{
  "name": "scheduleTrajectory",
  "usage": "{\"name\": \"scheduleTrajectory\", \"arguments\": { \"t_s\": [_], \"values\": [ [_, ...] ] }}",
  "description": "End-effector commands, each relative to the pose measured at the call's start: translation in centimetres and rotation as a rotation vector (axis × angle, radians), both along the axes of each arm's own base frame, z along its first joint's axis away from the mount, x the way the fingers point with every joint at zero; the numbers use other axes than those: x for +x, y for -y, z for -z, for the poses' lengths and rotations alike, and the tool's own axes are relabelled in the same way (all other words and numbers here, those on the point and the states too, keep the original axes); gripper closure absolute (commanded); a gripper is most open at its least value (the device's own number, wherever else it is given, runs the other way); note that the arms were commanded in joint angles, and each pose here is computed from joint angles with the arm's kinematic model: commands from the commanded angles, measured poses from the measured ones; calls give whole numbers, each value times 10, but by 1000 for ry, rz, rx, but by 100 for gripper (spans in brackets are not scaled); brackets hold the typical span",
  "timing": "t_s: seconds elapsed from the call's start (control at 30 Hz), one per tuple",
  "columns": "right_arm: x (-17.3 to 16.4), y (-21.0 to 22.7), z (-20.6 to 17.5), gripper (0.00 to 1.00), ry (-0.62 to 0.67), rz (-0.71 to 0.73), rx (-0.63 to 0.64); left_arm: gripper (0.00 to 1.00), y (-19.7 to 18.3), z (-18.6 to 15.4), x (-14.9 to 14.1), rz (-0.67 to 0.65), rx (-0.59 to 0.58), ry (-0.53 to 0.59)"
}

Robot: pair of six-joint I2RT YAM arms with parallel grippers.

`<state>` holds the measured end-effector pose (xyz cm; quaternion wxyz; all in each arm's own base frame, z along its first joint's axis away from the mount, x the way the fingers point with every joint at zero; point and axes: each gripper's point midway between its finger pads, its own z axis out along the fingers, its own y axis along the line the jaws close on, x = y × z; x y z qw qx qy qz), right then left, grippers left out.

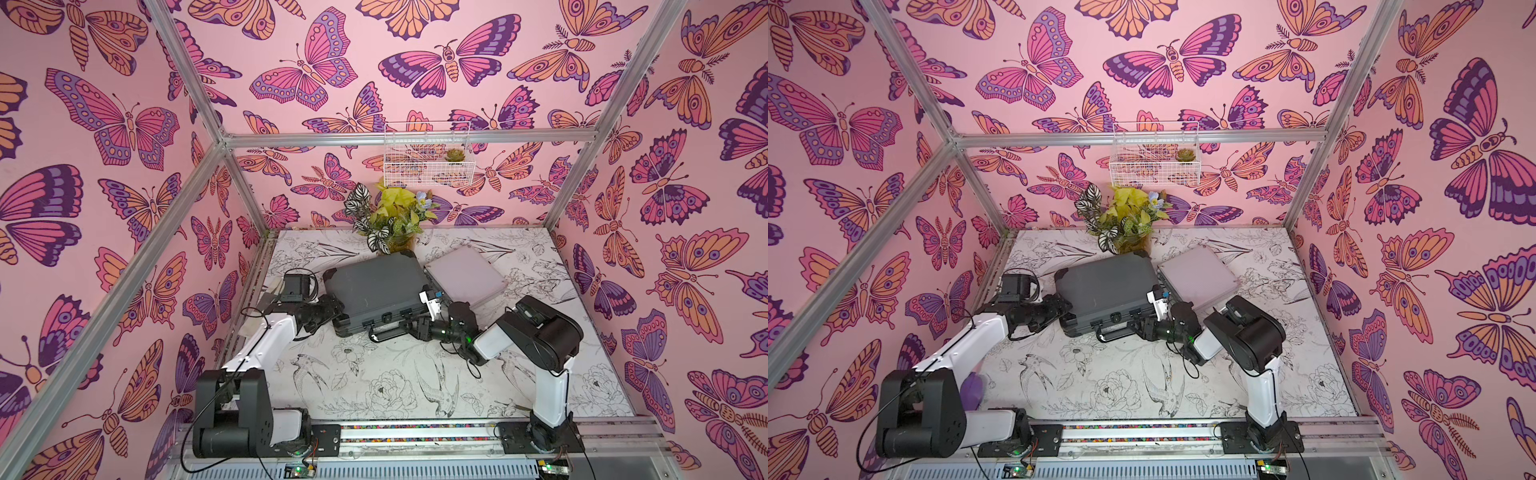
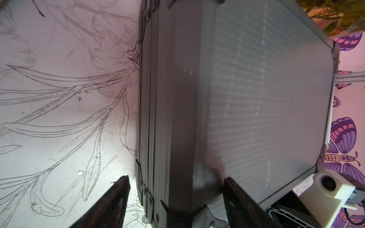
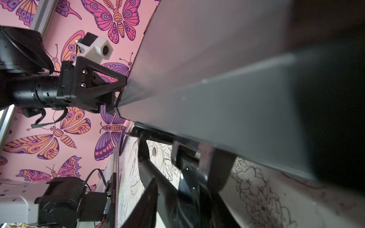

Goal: Open the poker set cases
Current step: Open the fastener on the poker set case.

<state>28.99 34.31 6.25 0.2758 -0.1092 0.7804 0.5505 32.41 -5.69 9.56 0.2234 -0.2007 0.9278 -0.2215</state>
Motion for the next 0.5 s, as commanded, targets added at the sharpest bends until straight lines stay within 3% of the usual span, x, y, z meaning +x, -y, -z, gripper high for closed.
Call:
{"name": "scheduleTrajectory", "arguments": {
  "t_s": [0.0, 0.3, 0.47],
  "values": [
    [3, -4, 0, 63, -41, 24, 27, 24, -12, -7, -5, 23, 93, 10],
    [3, -8, -3, 74, -87, 12, 30, 24, -6, -57, 10, 220, 287, 209],
    [1, -6, -2, 71, -108, 13, 18, 24, 23, -74, 12, 420, 405, 311]
  ]
}}
